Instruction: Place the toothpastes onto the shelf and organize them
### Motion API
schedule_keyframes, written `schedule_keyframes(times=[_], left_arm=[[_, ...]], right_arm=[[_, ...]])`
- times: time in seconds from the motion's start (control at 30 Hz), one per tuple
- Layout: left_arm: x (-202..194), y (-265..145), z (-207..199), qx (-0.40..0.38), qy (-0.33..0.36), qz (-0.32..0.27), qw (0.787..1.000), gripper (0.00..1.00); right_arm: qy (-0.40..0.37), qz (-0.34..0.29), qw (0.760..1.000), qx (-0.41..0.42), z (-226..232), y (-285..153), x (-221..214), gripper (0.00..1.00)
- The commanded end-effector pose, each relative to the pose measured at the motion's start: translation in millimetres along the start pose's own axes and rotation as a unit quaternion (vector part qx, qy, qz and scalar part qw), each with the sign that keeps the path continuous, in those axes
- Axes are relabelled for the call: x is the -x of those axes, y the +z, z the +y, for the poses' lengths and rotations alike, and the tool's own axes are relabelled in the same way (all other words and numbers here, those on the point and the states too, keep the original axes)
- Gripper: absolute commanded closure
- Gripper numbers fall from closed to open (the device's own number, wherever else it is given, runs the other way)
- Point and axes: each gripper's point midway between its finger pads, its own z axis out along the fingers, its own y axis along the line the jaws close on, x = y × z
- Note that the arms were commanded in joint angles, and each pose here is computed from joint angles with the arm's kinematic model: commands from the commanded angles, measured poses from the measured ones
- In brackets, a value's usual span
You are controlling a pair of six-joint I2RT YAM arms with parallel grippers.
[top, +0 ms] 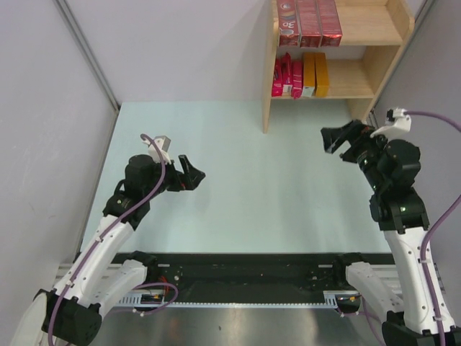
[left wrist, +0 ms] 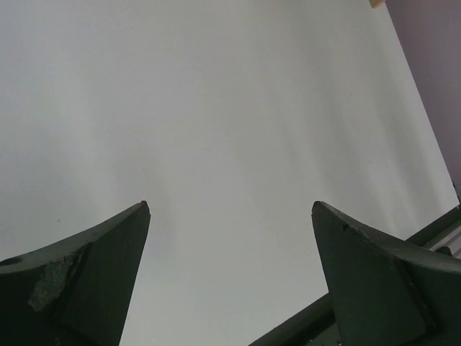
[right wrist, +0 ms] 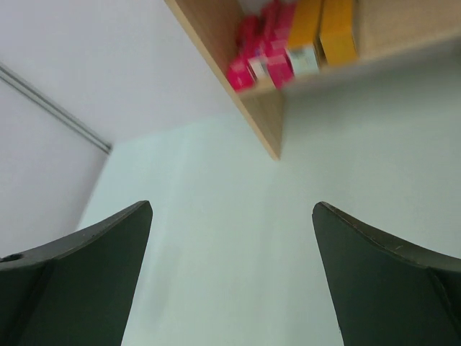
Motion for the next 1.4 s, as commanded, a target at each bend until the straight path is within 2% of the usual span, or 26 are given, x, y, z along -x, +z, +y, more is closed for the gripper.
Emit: schedule_keyframes(times=[0.0, 0.23, 0.37, 0.77, 1.37], left_arm=[[9.2, -4.1, -13.4, -0.033, 0.006, -0.029, 0.999, 0.01], [9.6, -1.6, -10.8, -0.036, -0.003, -0.058, 0.998, 0.00], [3.7, 4.4, -7.6, -0.035, -0.007, -0.052, 0.998, 0.00], [-20.4, 19.2, -0.6, -0.043, -0.039, -0.053, 0.997, 0.00], [-25.4, 21.3, -15.3, -0.061, -0.006, -0.046, 0.997, 0.00]], right_arm=[[-0.022, 0.061, 0.996, -0.055, -37.4, -28.6, -57.3, 0.00], [0.008, 0.112, 0.990, -0.083, -78.8, -46.8, -143.7, 0.00], [0.029, 0.130, 0.988, -0.083, -92.3, -44.3, -181.2, 0.00], [0.061, 0.134, 0.988, -0.042, -85.9, -14.1, -206.9, 0.00], [0.055, 0.145, 0.987, -0.038, -86.4, -11.6, -217.4, 0.00]])
